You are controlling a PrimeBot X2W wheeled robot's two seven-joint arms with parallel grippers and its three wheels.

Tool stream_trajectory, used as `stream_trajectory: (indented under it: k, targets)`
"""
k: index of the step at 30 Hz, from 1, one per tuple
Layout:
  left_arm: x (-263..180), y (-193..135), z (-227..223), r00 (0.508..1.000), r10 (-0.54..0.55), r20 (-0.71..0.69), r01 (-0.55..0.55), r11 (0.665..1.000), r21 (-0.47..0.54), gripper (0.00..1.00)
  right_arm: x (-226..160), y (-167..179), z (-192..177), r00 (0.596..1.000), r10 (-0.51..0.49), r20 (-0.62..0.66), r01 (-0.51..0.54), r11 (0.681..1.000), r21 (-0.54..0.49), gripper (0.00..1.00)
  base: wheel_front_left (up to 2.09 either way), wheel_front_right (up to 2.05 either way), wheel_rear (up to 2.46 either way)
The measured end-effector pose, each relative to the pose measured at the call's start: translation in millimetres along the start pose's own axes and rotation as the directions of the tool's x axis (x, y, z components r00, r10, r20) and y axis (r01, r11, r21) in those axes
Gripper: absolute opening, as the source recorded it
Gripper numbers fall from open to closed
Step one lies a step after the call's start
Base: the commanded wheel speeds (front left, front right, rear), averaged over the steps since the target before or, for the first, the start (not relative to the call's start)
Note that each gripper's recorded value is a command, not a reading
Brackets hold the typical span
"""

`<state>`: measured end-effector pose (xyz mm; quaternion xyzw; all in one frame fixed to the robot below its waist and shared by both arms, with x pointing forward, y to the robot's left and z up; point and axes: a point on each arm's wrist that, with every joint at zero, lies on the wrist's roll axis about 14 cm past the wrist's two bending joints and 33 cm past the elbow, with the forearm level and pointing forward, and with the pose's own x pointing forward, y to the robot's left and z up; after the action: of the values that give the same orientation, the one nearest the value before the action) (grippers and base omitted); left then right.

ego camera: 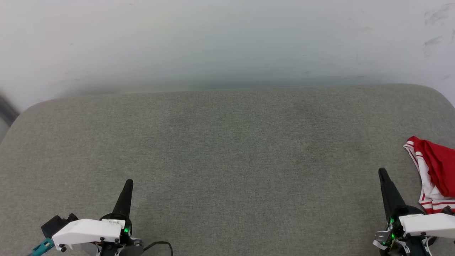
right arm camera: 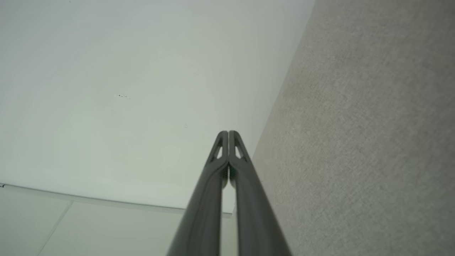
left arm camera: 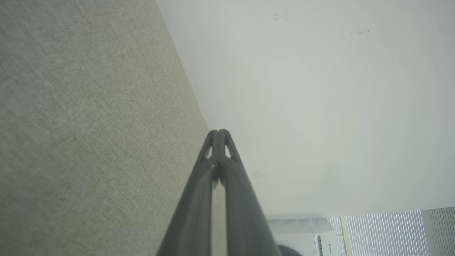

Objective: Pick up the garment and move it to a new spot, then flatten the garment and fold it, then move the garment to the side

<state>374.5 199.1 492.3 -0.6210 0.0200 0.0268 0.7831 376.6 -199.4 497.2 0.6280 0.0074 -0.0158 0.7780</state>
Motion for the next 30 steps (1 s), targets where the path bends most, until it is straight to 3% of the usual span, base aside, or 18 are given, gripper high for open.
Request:
stream_trajectory:
  k: [30]
  targets:
    - [12, -12, 4, 0.998, -0.056, -0.005, 0.053, 0.972, -0.227, 0.0, 11, 7, 2, 1.0, 0.025, -0.012, -0.022, 0.978, 0.209, 0.0, 0.0, 0.0, 0.0]
